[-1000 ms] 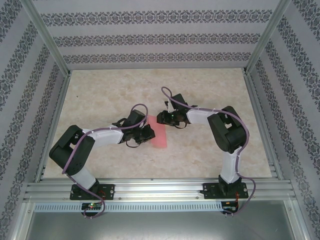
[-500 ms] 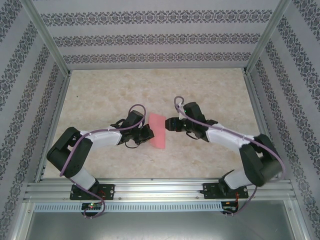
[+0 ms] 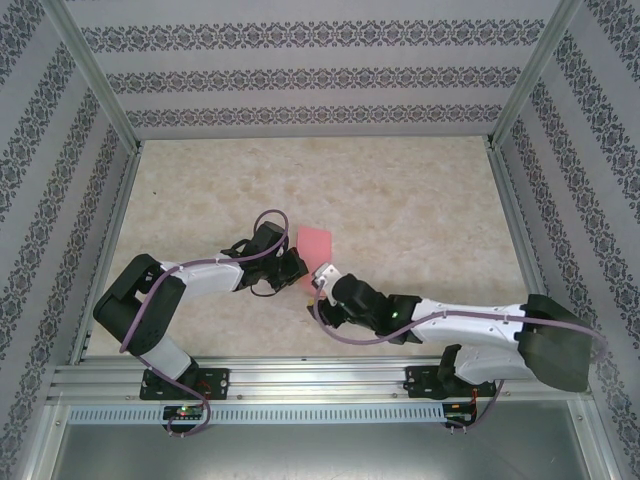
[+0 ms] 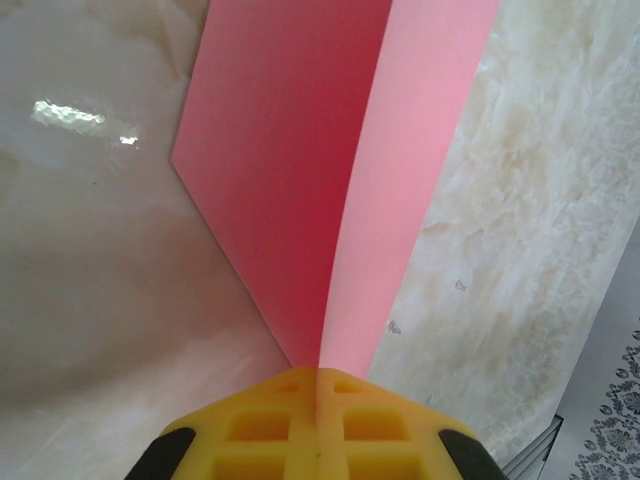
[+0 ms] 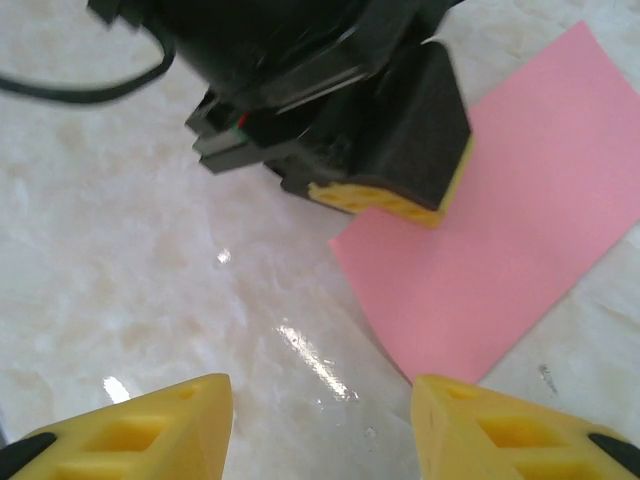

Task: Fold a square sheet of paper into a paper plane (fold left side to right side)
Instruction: Third fold the triangle at the center of the table.

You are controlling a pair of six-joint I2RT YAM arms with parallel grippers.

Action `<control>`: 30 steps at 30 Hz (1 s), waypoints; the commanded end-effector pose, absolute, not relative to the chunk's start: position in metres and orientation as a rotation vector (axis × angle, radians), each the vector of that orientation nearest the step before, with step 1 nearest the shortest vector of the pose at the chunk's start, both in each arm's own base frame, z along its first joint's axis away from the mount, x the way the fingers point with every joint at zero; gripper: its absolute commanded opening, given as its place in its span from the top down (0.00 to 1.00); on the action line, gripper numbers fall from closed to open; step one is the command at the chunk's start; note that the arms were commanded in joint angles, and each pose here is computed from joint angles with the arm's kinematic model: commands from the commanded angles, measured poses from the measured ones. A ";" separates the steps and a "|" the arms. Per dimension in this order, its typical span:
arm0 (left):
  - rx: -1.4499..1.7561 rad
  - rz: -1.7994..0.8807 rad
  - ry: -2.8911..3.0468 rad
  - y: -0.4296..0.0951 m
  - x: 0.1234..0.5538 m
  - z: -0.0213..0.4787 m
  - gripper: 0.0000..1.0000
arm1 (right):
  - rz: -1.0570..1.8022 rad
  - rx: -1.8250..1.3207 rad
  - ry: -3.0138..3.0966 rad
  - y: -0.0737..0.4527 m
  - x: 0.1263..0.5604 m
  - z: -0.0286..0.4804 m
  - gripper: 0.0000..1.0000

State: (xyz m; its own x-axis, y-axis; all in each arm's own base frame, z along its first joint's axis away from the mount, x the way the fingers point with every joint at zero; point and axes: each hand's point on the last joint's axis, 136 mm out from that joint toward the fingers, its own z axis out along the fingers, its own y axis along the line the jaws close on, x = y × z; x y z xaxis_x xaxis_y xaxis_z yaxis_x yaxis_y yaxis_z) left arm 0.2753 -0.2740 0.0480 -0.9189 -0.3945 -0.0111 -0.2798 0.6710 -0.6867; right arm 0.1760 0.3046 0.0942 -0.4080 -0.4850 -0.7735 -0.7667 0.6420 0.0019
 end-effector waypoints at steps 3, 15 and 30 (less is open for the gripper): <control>-0.531 -1.120 2.683 -0.280 0.279 0.064 0.95 | 0.204 -1.075 1.998 0.321 0.189 0.090 0.51; -0.521 -1.119 2.693 -0.281 0.278 0.063 0.95 | 0.028 -1.190 1.952 0.345 0.207 0.068 0.55; -0.513 -1.120 2.700 -0.281 0.277 0.063 0.92 | 0.012 -1.206 1.940 0.348 0.216 0.069 0.89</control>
